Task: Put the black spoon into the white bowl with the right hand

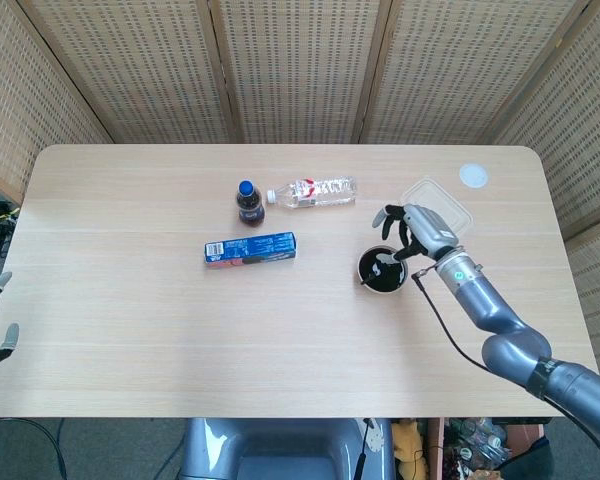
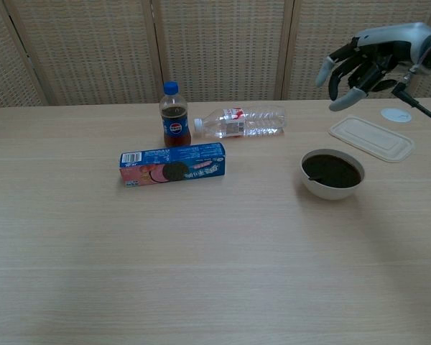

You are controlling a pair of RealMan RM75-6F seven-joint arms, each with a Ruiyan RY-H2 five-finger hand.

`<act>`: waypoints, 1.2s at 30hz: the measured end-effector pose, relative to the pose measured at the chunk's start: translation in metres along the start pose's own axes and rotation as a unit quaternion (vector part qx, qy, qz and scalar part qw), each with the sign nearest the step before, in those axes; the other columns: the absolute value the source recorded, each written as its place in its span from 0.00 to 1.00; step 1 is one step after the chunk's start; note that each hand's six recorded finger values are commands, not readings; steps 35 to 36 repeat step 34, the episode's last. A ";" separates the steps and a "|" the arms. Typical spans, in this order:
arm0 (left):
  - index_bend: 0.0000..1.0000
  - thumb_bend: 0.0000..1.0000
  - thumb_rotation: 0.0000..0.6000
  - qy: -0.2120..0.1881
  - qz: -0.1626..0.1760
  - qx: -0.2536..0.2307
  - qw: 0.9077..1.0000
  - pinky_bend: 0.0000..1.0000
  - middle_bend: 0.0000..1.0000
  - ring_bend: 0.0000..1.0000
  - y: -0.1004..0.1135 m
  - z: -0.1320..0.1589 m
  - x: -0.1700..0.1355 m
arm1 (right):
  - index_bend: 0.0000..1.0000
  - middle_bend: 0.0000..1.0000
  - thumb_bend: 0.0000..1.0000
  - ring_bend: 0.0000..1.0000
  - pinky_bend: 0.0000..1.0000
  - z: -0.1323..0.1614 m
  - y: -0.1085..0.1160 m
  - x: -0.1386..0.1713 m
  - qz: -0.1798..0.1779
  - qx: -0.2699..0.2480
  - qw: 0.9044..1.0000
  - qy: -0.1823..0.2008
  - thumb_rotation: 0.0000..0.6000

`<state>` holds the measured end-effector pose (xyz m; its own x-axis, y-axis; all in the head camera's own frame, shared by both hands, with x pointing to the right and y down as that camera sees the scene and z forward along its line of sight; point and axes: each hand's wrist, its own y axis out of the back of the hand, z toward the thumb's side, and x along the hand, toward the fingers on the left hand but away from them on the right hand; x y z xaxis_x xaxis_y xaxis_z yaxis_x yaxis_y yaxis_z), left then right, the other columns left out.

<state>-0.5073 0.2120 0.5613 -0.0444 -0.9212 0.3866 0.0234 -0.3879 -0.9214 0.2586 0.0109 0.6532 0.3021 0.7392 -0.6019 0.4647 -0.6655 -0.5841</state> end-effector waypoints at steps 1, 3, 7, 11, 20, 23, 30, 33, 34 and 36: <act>0.08 0.46 1.00 -0.001 0.004 -0.002 1.000 0.00 0.00 0.00 0.001 0.000 0.000 | 0.43 0.48 0.12 0.55 0.74 -0.002 0.006 0.007 -0.020 0.006 1.000 0.002 1.00; 0.07 0.46 1.00 -0.003 0.013 -0.005 1.000 0.00 0.00 0.00 0.003 0.001 0.000 | 0.43 0.44 0.12 0.49 0.67 -0.006 0.012 0.019 -0.047 0.019 0.999 0.004 1.00; 0.07 0.46 1.00 -0.006 0.028 -0.012 1.000 0.00 0.00 0.00 0.006 0.001 -0.002 | 0.43 0.36 0.12 0.36 0.52 -0.017 0.020 0.051 -0.099 0.061 0.993 -0.002 1.00; 0.02 0.46 1.00 -0.010 0.032 -0.017 0.999 0.00 0.00 0.00 0.008 0.003 -0.004 | 0.38 0.26 0.12 0.21 0.31 -0.028 0.021 0.077 -0.132 0.101 0.986 -0.013 1.00; 0.00 0.46 1.00 -0.038 0.032 -0.027 0.998 0.00 0.00 0.00 0.001 0.020 -0.016 | 0.28 0.15 0.13 0.07 0.14 -0.061 0.012 0.146 -0.194 0.228 0.952 -0.059 1.00; 0.00 0.46 1.00 -0.041 0.026 -0.025 0.999 0.00 0.00 0.00 -0.003 0.023 -0.018 | 0.27 0.13 0.13 0.05 0.12 -0.073 -0.001 0.168 -0.190 0.259 0.944 -0.078 1.00; 0.00 0.46 1.00 -0.043 0.014 -0.022 0.999 0.00 0.00 0.00 -0.009 0.027 -0.027 | 0.26 0.13 0.13 0.04 0.11 -0.089 -0.016 0.202 -0.190 0.277 0.936 -0.111 1.00; 0.00 0.46 1.00 -0.042 0.012 -0.021 0.999 0.00 0.00 0.00 -0.010 0.027 -0.030 | 0.26 0.13 0.13 0.04 0.11 -0.092 -0.018 0.211 -0.191 0.275 0.935 -0.119 1.00; 0.00 0.46 1.00 -0.041 0.010 -0.021 0.999 0.00 0.00 0.00 -0.011 0.027 -0.030 | 0.26 0.13 0.13 0.04 0.11 -0.093 -0.018 0.213 -0.192 0.276 0.934 -0.120 1.00; 0.00 0.46 1.00 -0.041 0.010 -0.021 0.999 0.00 0.00 0.00 -0.011 0.027 -0.030 | 0.26 0.13 0.13 0.04 0.11 -0.093 -0.018 0.213 -0.192 0.276 0.934 -0.120 1.00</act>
